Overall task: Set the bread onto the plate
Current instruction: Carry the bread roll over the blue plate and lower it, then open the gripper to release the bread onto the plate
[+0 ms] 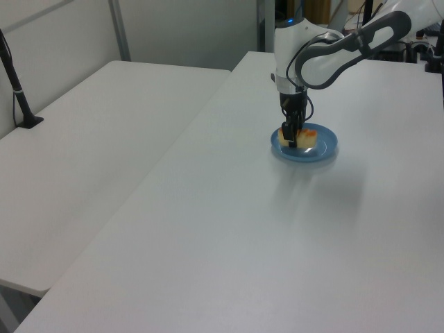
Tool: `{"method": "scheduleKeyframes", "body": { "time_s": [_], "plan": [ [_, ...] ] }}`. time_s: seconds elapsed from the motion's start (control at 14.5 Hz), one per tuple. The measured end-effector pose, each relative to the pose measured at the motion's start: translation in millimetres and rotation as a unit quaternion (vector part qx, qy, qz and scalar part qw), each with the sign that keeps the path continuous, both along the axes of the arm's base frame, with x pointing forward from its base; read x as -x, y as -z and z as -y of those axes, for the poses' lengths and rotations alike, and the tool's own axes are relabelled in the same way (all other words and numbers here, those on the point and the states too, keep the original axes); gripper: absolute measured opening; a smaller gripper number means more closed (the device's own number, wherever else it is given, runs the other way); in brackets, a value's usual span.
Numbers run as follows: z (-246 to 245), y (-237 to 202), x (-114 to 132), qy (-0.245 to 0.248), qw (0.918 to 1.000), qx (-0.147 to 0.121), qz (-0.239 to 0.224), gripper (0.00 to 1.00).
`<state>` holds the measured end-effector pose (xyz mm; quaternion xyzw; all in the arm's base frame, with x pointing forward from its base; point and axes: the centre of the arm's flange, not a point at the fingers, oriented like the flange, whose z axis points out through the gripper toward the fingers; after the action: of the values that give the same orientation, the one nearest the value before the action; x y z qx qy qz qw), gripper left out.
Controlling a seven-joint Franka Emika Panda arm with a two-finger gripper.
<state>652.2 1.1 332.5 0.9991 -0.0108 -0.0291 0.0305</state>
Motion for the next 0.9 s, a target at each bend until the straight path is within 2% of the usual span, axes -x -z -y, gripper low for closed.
{"method": "scheduleKeyframes", "body": {
  "time_s": [0.28,0.35,0.55,0.62,0.76,0.9],
  "plan": [
    [17,7,-2,0.004,0.9999,0.012,0.001,0.53],
    [22,8,-2,0.006,0.9999,0.014,0.002,0.60],
    [33,7,-2,0.014,0.9998,0.015,0.002,0.93],
    [34,7,-2,0.015,0.9998,0.015,0.003,1.00],
    [36,1,-4,0.026,0.9995,0.016,0.009,1.00],
    [39,-23,-9,0.065,0.9972,0.018,0.033,1.00]
  ]
}}
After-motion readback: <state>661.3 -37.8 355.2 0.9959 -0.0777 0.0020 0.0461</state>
